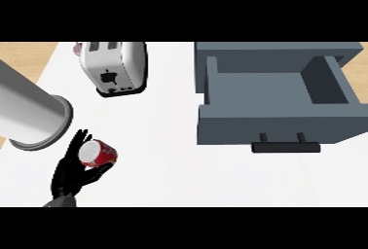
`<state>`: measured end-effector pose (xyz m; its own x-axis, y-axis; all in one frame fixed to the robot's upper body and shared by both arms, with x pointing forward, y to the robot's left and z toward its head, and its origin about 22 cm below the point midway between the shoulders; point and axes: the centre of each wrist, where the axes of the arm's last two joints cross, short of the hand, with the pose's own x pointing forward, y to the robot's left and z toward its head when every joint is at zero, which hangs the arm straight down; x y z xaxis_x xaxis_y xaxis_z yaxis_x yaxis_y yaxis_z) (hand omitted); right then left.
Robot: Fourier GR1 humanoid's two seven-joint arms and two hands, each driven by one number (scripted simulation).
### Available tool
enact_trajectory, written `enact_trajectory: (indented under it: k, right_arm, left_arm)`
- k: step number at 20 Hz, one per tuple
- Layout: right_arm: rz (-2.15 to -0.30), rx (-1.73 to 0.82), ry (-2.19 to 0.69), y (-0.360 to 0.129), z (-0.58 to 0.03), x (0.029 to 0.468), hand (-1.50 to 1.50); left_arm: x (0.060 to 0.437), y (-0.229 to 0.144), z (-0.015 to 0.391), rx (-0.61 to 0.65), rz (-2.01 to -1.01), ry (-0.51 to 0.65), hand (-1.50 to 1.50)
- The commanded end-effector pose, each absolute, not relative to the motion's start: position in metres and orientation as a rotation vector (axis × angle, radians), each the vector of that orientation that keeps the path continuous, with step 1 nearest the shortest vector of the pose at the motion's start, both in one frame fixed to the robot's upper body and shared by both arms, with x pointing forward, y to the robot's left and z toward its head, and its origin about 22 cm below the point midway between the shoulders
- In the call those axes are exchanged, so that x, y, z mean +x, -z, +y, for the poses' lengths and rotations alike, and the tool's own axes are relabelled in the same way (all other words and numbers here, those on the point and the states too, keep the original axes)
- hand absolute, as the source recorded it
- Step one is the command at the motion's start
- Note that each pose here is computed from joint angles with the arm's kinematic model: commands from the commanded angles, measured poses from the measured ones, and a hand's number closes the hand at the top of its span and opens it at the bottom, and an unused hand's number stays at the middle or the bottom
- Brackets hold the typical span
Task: Pick up the can, place it into the drawer and close the drawer
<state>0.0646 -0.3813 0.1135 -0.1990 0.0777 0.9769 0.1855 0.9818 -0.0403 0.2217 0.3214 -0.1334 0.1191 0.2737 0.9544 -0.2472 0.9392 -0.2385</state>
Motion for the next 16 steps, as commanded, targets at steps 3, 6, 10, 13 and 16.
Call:
enact_trajectory:
  k: [3,6,10,13,16]
  right_arm:
    - [-1.772,-0.169,0.105,-0.114,-0.380,0.061,-1.50]
    - [-1.761,-0.150,0.096,-0.111,-0.382,0.062,-1.50]
    - [-1.767,-0.150,0.128,-0.109,-0.378,0.061,-1.50]
    - [-1.773,-0.153,0.113,-0.112,-0.381,0.066,-1.50]
    - [-1.776,-0.184,0.130,-0.125,-0.380,0.058,-1.50]
  left_arm:
    - [0.229,0.138,0.310,-0.150,-1.401,-0.392,1.50]
    - [0.252,0.129,0.314,-0.194,-1.411,-0.349,1.50]
    - [0.257,0.115,0.296,-0.266,-1.488,-0.320,1.50]
    - [0.284,0.088,0.285,-0.286,-1.548,-0.282,1.50]
    - [0.278,0.088,0.269,-0.329,-1.573,-0.284,1.50]
